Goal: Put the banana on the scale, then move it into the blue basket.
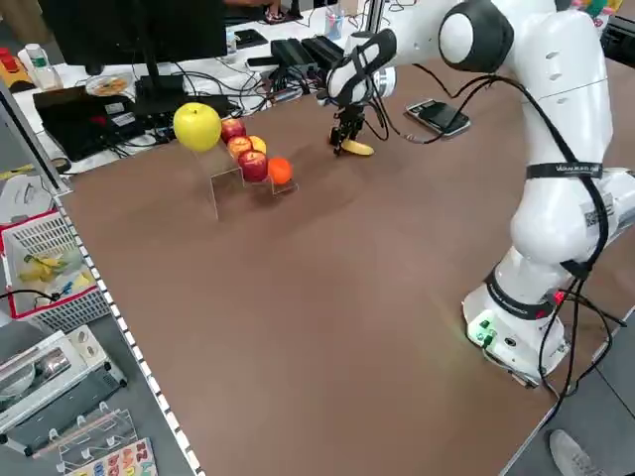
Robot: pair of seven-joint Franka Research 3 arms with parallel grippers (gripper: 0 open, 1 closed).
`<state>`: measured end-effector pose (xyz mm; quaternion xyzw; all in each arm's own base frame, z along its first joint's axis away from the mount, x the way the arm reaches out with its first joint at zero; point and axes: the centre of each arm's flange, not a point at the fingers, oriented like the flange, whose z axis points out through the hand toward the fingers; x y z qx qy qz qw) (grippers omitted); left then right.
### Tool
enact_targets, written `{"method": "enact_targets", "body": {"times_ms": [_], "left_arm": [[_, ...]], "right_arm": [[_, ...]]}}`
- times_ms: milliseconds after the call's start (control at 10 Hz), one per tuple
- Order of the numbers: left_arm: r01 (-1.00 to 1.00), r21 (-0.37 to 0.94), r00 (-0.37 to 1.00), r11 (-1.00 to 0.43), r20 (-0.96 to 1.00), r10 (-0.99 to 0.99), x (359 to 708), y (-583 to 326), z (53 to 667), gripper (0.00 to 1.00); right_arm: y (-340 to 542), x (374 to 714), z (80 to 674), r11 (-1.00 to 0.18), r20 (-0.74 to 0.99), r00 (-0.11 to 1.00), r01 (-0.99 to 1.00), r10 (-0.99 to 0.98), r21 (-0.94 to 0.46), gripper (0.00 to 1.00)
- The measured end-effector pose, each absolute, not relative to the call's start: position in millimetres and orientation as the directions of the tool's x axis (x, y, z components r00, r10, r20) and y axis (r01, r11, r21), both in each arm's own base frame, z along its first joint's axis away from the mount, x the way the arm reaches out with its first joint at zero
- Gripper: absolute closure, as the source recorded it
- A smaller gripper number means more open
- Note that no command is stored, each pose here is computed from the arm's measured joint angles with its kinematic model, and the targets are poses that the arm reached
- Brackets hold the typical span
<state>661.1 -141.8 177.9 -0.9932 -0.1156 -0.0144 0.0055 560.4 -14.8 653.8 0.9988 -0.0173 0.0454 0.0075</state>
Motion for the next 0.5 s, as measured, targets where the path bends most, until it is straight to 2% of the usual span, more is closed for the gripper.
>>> {"method": "enact_targets", "body": {"times_ms": [200, 300, 500], "left_arm": [[0.233, 0.002, 0.971, -0.973, 0.05, 0.232, 668.3, -143.1, 187.5, 0.54], [0.239, 0.004, 0.97, -0.971, 0.055, 0.239, 670.9, -143.6, 192.9, 0.66], [0.275, -0.015, 0.961, -0.961, 0.017, 0.275, 665.3, -165.4, 207.8, 0.67]], "right_arm": [[-14.8, 560.5, 653.7, -0.999, 0.091, 0.995, -0.035, -0.034, 0.013, 0.0], [-14.7, 560.5, 653.7, -0.999, 0.091, 0.995, -0.035, -0.034, 0.013, 0.0], [-14.8, 560.5, 653.7, -0.999, 0.091, 0.995, -0.035, -0.034, 0.013, 0.0]]}}
